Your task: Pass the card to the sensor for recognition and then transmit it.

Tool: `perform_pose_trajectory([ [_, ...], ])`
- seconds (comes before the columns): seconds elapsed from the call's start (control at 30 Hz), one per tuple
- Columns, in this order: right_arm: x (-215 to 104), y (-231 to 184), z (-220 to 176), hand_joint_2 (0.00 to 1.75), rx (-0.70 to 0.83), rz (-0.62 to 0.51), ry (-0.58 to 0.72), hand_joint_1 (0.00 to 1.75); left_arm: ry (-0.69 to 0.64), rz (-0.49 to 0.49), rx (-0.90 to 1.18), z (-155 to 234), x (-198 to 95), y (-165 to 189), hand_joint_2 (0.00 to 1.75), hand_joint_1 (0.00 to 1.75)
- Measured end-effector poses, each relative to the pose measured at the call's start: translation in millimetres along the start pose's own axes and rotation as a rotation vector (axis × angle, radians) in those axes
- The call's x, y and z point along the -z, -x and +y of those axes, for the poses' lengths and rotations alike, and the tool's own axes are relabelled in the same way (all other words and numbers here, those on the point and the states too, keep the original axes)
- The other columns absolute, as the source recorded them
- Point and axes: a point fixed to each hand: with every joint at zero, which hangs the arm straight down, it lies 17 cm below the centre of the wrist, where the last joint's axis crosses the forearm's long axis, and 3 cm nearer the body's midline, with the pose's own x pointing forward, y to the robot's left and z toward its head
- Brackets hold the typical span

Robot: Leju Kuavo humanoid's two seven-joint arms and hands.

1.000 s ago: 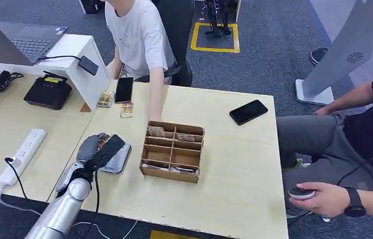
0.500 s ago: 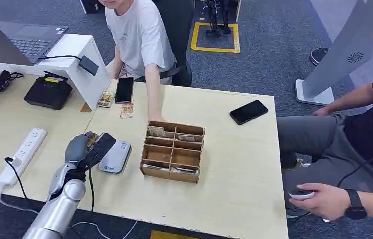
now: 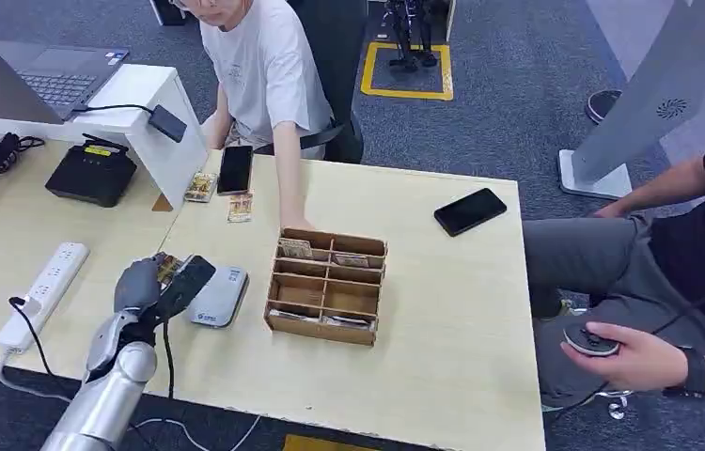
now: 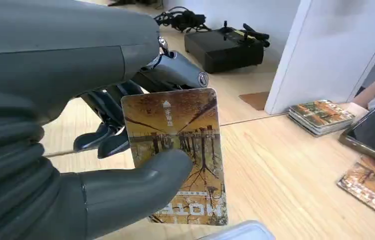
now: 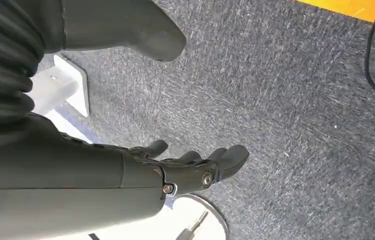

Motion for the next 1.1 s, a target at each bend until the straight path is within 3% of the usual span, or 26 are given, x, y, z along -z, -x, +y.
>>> perform_pose_trajectory([
  [0.2,0,-2,0,1.75,-0.003,-0.009,0.002,0.0,0.064,-0.003,-0.019,-14,-5,2,1.75,1.75],
  [0.5,-1,0,1,1.75,-0.01,-0.002,0.006,0.0,0.169,-0.004,-0.505,-21,-7,-26,1.75,1.75],
  [1.1,-2,1,5,1.75,-0.015,0.006,-0.001,0.0,0.18,-0.016,-0.648,-7,-3,-35,1.75,1.75],
])
